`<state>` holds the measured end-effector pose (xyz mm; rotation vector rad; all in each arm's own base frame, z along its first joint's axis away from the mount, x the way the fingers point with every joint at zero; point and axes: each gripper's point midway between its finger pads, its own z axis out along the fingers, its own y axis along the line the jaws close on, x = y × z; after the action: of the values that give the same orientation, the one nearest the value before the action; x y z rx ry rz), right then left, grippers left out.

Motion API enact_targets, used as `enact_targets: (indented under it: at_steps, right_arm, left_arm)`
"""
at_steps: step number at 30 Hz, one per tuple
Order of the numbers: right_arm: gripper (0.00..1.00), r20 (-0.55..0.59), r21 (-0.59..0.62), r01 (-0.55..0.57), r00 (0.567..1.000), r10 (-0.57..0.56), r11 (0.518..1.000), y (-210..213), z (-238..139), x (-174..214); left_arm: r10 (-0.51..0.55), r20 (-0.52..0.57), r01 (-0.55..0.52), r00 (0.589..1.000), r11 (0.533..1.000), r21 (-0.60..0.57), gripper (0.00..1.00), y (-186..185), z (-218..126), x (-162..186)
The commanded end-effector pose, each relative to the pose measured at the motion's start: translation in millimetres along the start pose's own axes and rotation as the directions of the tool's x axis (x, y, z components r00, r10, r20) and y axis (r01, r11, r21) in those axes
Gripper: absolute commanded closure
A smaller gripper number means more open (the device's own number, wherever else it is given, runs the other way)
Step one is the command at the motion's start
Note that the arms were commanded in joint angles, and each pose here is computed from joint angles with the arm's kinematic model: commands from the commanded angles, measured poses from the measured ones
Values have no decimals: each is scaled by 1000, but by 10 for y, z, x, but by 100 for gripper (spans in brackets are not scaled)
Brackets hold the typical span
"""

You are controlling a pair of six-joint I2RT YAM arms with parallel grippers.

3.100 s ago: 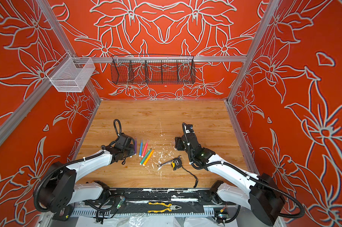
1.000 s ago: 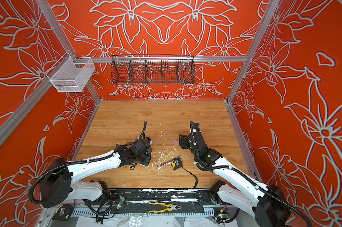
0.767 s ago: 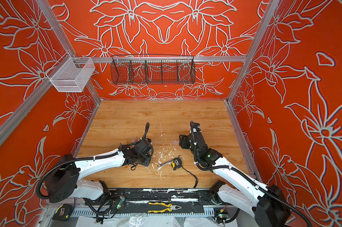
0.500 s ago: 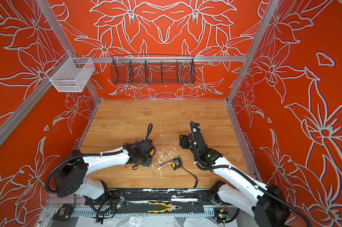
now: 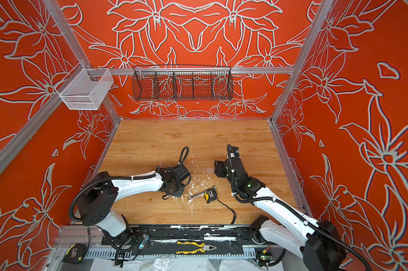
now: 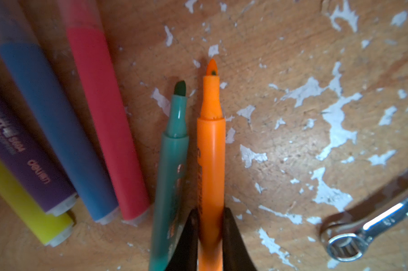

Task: Insert the pens into the pen caps
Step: 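Move the open left gripper over the orange marker and lower onto it, then grasp the orange marker with the left gripper and lift it upright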

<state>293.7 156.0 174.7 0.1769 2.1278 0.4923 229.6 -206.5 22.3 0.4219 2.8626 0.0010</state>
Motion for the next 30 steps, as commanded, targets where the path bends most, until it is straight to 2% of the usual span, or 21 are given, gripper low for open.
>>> enact_targets:
  at_steps: [1, 7, 16, 26, 30]
  right_arm:
    - [36, -14, 9, -17, 1000, 17, 1000, -32, 4, 30]
    - [36, -12, 12, -17, 1000, 17, 1000, -40, -2, 26]
    - [36, -16, 7, -21, 1000, 21, 1000, -32, 3, 27]
    - [36, -8, 11, -26, 1000, 26, 1000, -56, -9, 22]
    - [38, 4, 5, -34, 999, 34, 999, -57, -33, 7]
  left_arm:
    - [0, -56, -4, 998, 998, -64, 85, 85, 45, 127]
    - [4, -44, -7, 999, 998, -66, 79, 73, 19, 100]
    - [6, -59, -10, 998, 997, -74, 79, 51, 104, 92]
    - [-2, -22, 0, 1000, 998, -65, 94, 29, 78, 12]
    - [7, 66, -7, 998, 1000, -8, 98, -52, -251, -215]
